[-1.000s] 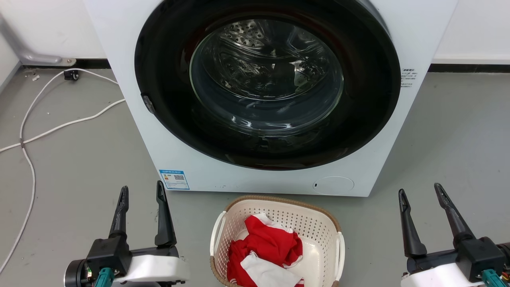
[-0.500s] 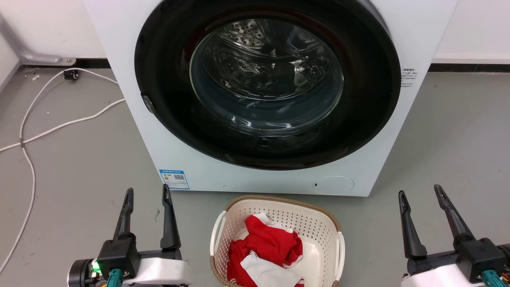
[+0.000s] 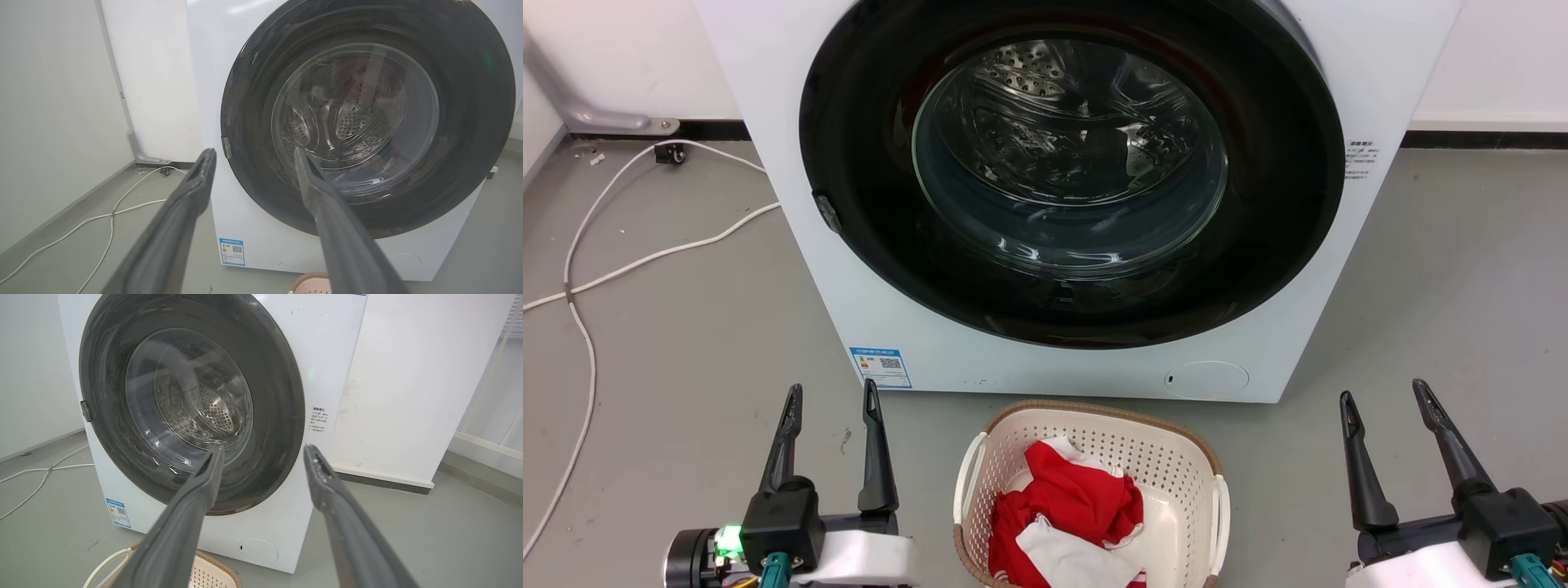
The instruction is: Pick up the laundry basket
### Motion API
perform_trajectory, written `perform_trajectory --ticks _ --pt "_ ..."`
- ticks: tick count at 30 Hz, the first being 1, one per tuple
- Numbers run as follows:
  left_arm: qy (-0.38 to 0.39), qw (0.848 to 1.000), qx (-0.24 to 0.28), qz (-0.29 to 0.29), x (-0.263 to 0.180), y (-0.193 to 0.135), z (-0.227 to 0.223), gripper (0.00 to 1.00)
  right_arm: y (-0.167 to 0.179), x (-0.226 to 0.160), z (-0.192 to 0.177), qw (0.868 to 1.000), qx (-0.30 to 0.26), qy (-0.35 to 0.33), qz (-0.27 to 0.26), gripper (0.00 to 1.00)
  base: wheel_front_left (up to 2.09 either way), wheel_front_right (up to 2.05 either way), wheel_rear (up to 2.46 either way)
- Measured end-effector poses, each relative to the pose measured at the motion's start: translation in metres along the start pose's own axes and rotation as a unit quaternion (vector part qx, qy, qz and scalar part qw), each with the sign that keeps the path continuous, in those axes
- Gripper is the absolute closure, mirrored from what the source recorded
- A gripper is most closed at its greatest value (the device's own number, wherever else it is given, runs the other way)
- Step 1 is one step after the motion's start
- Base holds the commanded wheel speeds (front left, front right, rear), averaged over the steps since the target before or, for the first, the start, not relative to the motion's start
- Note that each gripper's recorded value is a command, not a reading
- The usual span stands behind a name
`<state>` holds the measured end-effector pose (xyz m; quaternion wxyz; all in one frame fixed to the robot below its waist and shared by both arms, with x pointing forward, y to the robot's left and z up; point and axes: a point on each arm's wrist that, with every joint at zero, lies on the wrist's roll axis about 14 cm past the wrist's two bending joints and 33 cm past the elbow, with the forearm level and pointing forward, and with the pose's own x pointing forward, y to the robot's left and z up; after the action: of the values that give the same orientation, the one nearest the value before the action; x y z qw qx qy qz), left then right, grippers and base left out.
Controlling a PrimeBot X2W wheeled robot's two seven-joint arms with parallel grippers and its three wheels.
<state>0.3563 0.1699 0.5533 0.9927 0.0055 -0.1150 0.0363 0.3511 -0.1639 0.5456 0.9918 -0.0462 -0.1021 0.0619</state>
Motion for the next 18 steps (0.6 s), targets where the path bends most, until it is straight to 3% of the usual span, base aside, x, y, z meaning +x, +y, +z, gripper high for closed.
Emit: perform_trajectory --ticks 18 --pt "0.004 1.0 0.003 0.0 -0.0015 0.0005 -0.0027 0.0 0.0008 0.0002 -0.0025 1.0 0.001 0.004 0.001 0.0 0.0 0.0 0.0"
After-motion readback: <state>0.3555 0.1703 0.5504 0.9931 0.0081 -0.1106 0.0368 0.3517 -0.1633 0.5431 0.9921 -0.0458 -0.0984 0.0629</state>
